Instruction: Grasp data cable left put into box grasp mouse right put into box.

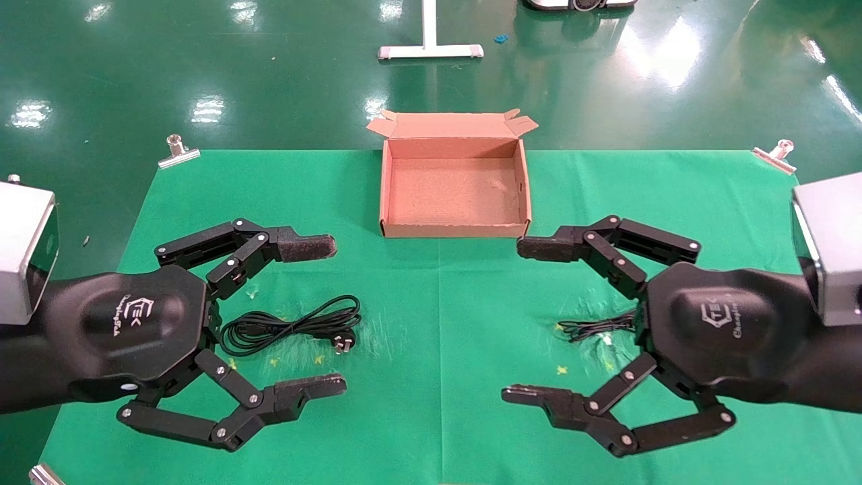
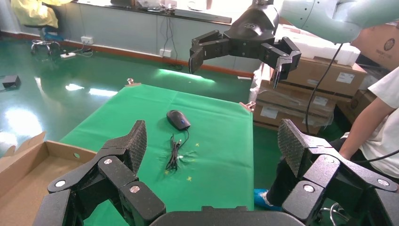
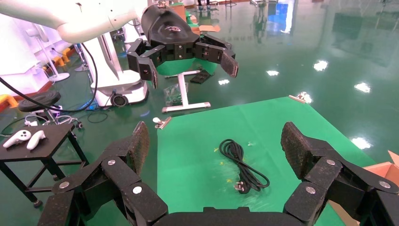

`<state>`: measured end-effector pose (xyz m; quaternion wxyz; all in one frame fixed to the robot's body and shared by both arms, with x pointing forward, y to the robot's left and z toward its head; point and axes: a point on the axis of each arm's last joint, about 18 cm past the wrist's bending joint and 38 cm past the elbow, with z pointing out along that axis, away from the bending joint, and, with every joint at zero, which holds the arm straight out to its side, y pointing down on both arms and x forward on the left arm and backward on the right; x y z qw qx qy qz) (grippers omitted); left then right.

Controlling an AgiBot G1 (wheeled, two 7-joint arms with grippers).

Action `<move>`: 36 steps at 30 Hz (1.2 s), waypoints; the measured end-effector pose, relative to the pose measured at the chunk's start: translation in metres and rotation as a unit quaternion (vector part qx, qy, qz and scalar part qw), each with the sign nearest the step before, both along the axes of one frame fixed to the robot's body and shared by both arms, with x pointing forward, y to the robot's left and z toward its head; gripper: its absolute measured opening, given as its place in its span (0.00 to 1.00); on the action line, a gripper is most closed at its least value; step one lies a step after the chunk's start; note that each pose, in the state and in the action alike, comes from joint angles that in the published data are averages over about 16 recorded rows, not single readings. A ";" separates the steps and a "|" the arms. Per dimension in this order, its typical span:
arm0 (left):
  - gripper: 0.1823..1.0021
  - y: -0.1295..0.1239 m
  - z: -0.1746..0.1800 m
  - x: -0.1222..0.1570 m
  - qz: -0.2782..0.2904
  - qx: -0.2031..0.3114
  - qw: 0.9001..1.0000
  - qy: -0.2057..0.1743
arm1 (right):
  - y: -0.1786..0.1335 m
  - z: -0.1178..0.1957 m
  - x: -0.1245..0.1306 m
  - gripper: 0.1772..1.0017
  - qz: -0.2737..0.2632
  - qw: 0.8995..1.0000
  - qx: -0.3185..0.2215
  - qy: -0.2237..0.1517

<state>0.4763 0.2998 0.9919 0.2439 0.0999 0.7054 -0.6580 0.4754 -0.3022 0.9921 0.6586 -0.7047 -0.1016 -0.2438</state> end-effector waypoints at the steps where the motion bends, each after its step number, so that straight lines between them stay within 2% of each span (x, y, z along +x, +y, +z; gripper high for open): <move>1: 1.00 0.000 0.000 0.000 0.000 0.000 1.000 0.000 | 0.000 0.000 0.000 1.00 0.000 1.000 0.000 0.000; 36: 1.00 0.000 0.000 0.000 0.000 0.000 1.000 0.000 | 0.000 0.000 0.000 1.00 0.000 1.000 0.000 0.000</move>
